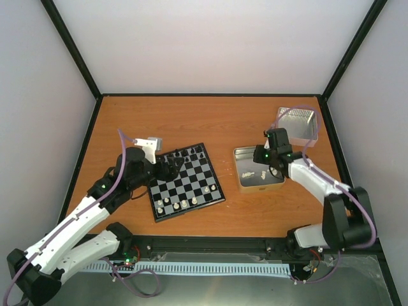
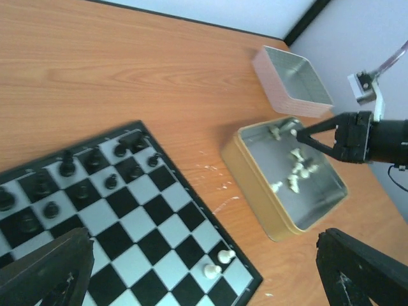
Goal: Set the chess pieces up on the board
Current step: Pick up the chess piece from the storage box, then place the chess piece on the chessboard.
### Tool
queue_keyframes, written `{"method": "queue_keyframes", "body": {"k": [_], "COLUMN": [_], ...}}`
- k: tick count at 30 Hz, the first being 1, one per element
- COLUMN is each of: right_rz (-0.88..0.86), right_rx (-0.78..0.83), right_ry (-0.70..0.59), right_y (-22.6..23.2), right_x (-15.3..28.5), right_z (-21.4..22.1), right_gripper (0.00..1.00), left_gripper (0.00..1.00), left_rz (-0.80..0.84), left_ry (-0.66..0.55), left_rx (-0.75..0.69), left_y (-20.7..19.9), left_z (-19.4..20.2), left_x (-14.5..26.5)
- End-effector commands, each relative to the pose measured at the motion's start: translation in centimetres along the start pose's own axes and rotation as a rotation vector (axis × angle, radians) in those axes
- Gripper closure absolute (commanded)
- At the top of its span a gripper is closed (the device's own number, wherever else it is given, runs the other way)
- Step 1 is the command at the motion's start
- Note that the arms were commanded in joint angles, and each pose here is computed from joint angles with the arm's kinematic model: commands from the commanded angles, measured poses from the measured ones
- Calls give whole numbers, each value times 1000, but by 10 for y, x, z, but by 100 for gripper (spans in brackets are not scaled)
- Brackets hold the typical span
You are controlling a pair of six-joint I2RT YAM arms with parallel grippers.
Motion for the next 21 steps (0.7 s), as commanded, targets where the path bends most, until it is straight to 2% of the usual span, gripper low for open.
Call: {"method": "queue_keyframes", "body": {"k": [1,4,7,11,15,17,21], "right_rz": [-352,-624,-821,-983,-1072,-1112,-1178], "right_rx": [75,176,271,374,433,457,477], "right_ry": [-44,-105,-162,-192,-199,-200,-201], "right_y": [41,74,101,131,156,165,180], "right_x": [40,76,113,146,164,170,175], "right_z": [3,2,2,4,8,10,10], "right_gripper": [89,89,88,87,86,86,85], "left_gripper": [4,4,4,6,12,19,40], "left_rz": [211,310,485,672,718,738,731], "left_ry": [31,66,93,111,130,145,151], "left_rx": [21,93,165,221,254,278,314], "left_y": [-31,-47,-70,-91,-99,-100,-96], "left_z": [-12,-20,-28,-37,-44,-43,-37], "left_x": [-7,-11,-12,-9,-9,-10,-15]}}
Point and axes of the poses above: each gripper's point midway between its finger pads, its own x axis back along the fingers, its own y axis along the line the jaws close on, z = x × y, the point moved 6 cm from there along x, back along the fingers, and after that the axes turned 1 degree about x, right-handed, at the moved point
